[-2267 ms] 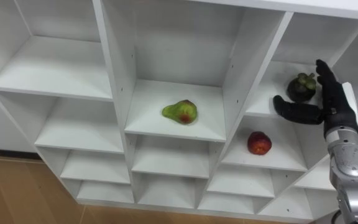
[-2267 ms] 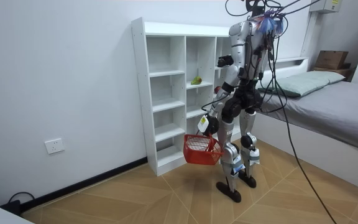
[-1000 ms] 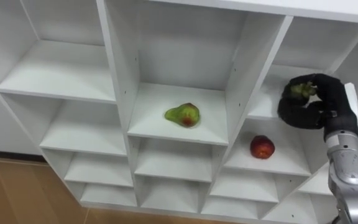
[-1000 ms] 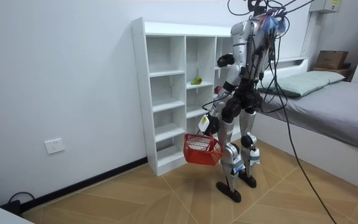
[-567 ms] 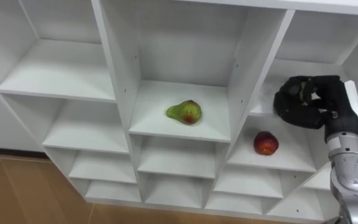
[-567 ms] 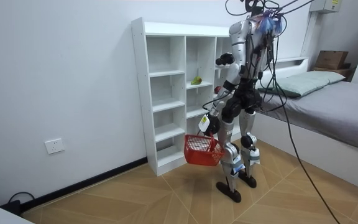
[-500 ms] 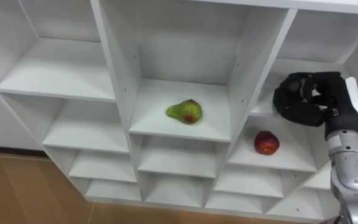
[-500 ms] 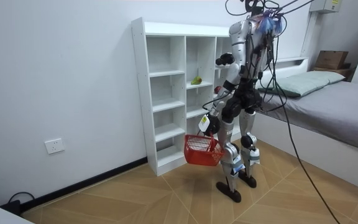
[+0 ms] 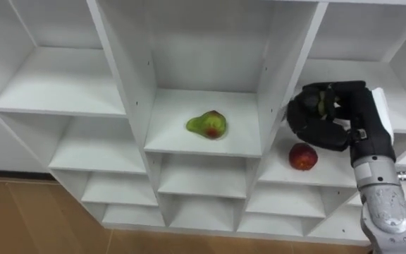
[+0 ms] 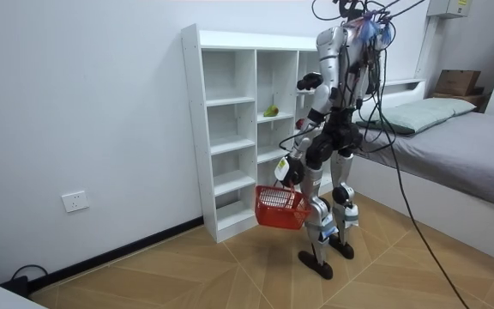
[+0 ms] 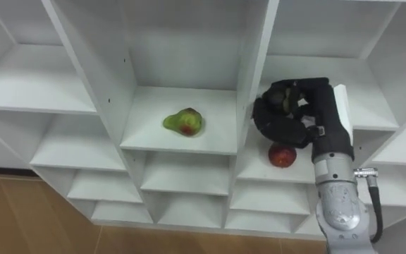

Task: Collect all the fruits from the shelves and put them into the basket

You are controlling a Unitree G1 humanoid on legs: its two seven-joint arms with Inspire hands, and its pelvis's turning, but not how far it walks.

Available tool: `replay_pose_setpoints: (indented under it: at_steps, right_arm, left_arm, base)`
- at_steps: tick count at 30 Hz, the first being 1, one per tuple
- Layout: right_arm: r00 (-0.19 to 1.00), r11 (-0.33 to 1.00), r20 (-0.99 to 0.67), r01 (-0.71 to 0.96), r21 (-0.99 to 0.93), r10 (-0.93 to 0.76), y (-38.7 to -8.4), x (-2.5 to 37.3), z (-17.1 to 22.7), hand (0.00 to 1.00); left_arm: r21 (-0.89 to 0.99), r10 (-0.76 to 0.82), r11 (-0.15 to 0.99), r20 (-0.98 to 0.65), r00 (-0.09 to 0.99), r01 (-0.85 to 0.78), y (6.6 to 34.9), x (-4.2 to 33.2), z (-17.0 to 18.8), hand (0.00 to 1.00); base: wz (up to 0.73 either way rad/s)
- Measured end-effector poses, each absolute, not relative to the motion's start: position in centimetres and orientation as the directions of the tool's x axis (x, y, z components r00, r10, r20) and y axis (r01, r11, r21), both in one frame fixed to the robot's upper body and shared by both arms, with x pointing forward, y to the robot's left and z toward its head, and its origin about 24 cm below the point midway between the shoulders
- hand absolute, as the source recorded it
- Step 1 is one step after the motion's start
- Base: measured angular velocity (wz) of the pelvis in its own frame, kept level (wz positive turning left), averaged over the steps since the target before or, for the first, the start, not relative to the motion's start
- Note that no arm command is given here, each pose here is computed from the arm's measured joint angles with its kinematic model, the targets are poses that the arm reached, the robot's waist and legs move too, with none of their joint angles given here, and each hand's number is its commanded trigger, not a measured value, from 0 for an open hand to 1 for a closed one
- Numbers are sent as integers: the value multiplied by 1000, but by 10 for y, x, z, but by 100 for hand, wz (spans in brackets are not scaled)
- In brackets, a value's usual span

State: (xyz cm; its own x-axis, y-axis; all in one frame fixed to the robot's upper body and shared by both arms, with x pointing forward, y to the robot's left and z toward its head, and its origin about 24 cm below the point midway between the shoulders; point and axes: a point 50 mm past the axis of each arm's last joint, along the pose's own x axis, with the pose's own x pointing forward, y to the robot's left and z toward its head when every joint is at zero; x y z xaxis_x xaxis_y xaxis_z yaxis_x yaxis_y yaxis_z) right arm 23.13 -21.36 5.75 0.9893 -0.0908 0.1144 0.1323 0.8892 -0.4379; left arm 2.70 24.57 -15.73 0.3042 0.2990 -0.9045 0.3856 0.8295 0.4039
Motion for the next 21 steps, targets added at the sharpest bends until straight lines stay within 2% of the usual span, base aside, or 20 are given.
replay_pose_setpoints:
  at_steps: [9, 21]
  right_arm:
    - [996, 907, 71, -10, -421, 44, -192, 218, 57, 100]
    - [998, 935, 48, -30, -354, 51, -182, 211, 53, 100]
  left_arm:
    - [426, 291, 813, -887, 358, 396, 242, 47, -156, 100]
    - [419, 258, 793, -889, 379, 442, 232, 57, -158, 100]
  base:
    - [-13]
    - [-2]
